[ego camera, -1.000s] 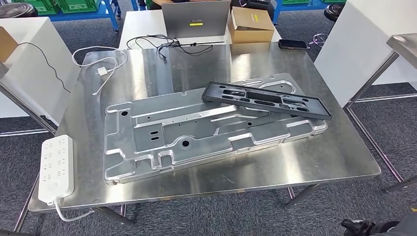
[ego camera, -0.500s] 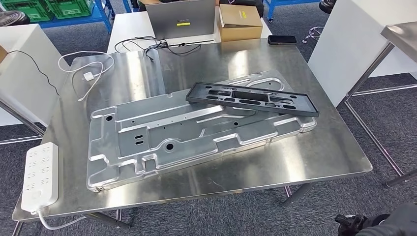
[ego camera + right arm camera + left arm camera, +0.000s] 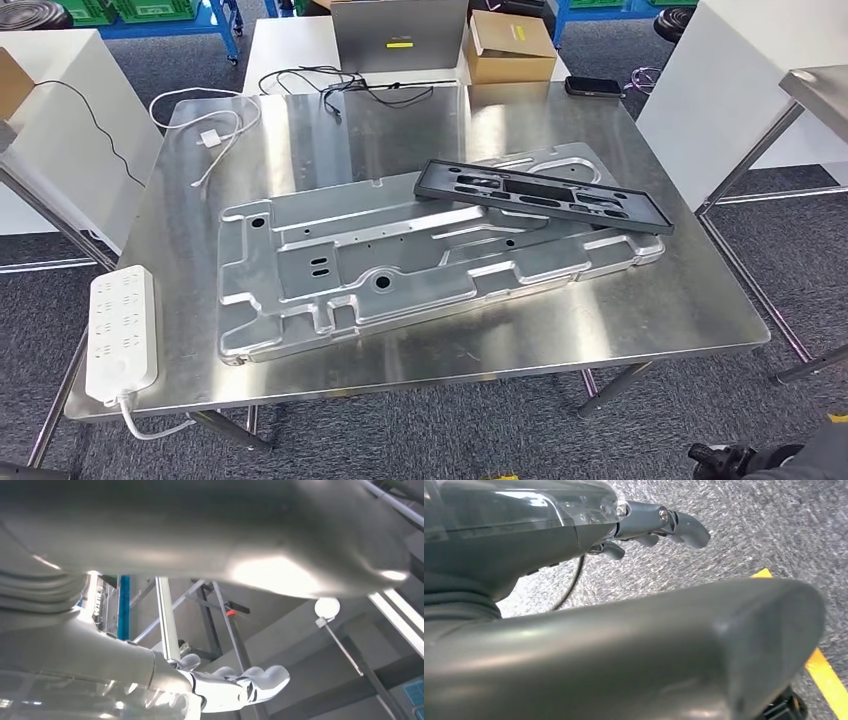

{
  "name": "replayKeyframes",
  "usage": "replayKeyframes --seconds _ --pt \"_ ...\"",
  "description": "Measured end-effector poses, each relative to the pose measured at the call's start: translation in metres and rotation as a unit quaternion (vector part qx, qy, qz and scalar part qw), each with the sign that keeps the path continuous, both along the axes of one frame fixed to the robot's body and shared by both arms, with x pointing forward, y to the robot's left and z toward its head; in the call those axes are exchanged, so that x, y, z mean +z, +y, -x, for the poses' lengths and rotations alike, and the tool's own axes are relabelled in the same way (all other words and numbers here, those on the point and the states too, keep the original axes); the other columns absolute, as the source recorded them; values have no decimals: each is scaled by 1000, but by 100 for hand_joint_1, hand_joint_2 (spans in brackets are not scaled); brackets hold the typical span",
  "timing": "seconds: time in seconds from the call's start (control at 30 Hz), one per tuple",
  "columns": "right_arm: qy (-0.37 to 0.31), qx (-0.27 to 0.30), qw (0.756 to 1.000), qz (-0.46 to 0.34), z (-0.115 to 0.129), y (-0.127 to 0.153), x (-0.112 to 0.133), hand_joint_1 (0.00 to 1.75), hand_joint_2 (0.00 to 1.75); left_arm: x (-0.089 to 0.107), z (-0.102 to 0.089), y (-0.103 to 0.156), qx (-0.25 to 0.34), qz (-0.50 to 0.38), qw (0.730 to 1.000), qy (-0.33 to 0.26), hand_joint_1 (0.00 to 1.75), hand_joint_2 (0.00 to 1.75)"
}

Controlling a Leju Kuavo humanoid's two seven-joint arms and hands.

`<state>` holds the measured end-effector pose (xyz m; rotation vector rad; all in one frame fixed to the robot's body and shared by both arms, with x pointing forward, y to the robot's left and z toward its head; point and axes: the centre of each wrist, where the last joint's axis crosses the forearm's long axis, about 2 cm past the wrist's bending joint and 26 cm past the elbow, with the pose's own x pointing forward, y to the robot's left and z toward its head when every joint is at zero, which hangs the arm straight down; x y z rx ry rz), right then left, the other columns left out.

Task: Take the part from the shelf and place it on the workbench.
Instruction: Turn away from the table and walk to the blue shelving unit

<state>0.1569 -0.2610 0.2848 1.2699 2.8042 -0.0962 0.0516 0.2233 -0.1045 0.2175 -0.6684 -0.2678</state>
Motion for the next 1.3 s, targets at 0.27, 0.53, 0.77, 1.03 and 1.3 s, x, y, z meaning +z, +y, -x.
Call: replayKeyframes --seconds 0.27,0.53,0.77,1.03,1.3 --pt "0 2 1000 -2 0 0 0 0 0 0 0 0 0 0 1000 0 0 0" --pt "0 4 1000 -3 -1 0 0 0 0 0 0 0 0 -1 1000 0 0 0" --pt "0 5 1000 -6 -1 0 0 0 0 0 -2 0 -1 -3 1000 -1 0 0" --pt "6 7 1000 -5 -1 0 -2 0 0 0 -2 0 -1 -3 1000 -2 0 0" --pt "18 12 1000 -3 -1 3 -7 0 0 0 -3 0 -2 -4 1000 -3 0 0"
